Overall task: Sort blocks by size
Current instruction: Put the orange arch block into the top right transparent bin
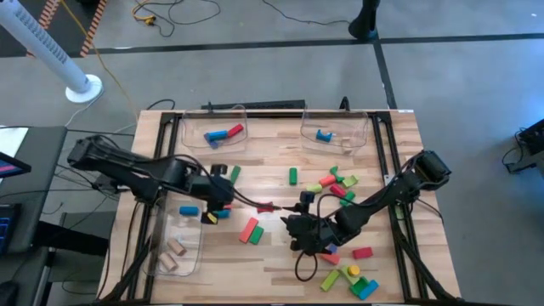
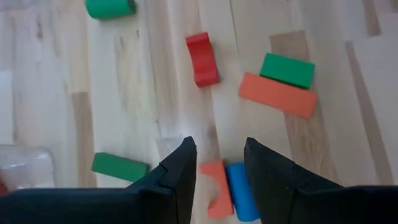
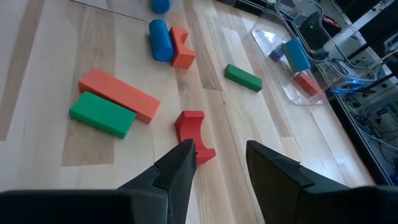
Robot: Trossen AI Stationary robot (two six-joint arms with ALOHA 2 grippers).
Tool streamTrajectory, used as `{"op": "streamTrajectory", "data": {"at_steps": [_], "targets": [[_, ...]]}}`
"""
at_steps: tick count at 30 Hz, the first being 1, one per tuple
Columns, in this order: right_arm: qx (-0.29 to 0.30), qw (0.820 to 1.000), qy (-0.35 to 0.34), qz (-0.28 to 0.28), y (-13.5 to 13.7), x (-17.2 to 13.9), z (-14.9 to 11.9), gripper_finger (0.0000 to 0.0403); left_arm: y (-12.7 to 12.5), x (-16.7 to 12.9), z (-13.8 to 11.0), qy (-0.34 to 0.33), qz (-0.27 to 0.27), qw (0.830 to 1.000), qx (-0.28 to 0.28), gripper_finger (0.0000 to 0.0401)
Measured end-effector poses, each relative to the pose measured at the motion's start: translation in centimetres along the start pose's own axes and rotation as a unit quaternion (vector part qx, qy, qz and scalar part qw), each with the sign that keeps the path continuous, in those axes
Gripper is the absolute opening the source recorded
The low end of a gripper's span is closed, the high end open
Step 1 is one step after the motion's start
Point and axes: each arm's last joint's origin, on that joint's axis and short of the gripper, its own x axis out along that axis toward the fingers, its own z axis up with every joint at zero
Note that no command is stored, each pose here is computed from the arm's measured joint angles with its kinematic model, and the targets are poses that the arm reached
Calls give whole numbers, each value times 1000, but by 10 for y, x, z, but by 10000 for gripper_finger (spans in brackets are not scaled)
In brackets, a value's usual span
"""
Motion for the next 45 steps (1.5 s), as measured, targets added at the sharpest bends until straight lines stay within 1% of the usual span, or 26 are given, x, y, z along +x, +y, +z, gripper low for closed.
{"op": "streamTrajectory", "data": {"at_steps": [3,8,13,17,19,22,28,32,39,42,45], "targets": [[-1,1000,1,0,0,0,0,179,-6,11,2,17,4,1000,1,128],[-2,1000,3,0,0,0,-1,179,-15,23,5,23,57,998,20,128],[0,1000,4,-1,0,0,-1,179,-20,22,12,-17,58,998,21,128],[-2,1000,9,-2,0,0,-2,179,-23,22,13,-30,55,998,23,128],[-1,1000,15,-3,-1,0,-4,179,-25,28,10,-36,54,998,18,128],[0,1000,24,-5,-1,0,-6,179,-27,42,-2,-26,45,999,14,128],[-1,999,42,-10,-2,0,-11,179,-31,65,-24,-23,36,999,-13,128],[-1,999,43,-10,-3,0,-11,179,-33,71,-24,-62,32,997,-26,128],[6,999,44,-11,-3,0,-11,179,-31,80,-22,-135,35,990,-7,128],[7,999,44,-11,-3,0,-11,179,-23,85,-25,-141,48,989,-24,128],[6,999,52,-13,-3,0,-13,179,-14,89,-29,-130,60,988,-52,128]]}}
